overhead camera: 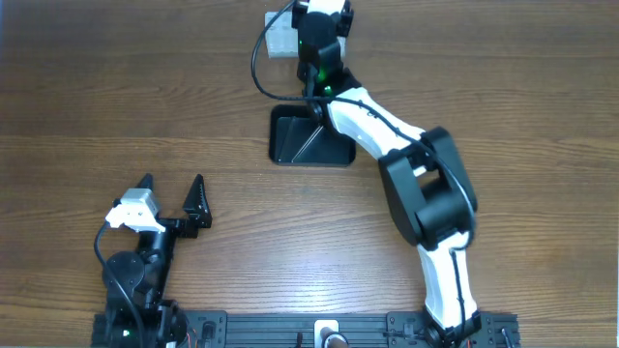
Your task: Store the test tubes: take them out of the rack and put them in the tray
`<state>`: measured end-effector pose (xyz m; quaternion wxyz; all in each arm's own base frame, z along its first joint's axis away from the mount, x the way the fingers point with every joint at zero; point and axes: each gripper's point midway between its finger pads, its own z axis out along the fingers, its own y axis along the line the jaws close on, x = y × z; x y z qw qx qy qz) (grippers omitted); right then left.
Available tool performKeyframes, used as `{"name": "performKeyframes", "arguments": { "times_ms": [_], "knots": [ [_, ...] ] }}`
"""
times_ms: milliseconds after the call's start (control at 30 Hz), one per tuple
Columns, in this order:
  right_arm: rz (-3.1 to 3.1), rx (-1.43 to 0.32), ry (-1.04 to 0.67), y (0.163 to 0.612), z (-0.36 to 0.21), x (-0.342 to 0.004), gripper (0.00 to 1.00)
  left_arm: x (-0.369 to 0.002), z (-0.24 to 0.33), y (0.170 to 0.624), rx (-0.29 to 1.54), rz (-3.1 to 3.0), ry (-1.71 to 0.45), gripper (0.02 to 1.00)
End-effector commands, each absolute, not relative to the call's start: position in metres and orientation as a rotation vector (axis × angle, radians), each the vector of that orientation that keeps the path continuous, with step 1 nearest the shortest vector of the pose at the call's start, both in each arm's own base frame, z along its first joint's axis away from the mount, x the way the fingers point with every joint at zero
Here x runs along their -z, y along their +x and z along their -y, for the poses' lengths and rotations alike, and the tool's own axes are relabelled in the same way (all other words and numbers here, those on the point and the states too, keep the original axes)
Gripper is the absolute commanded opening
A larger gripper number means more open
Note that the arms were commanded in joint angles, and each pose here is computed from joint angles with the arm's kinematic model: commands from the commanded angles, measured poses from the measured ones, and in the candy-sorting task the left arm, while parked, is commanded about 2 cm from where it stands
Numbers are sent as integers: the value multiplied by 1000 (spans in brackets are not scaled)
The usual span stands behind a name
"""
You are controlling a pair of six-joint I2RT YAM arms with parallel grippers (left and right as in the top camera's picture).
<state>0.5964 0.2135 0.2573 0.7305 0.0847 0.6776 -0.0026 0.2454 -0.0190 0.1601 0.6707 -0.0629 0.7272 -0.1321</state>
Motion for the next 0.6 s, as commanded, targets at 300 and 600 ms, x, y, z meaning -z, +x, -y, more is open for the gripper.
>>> {"name": "performKeyframes", "arguments": {
  "times_ms": [300,600],
  "knots": [
    [-1763,-140,109,537,-243,-296,12,-158,20,245,310,-1641,-142,1000],
    [-2384,-302,63,458,-257,-179,12,-158,20,245,310,-1641,-142,1000]
  ]
}}
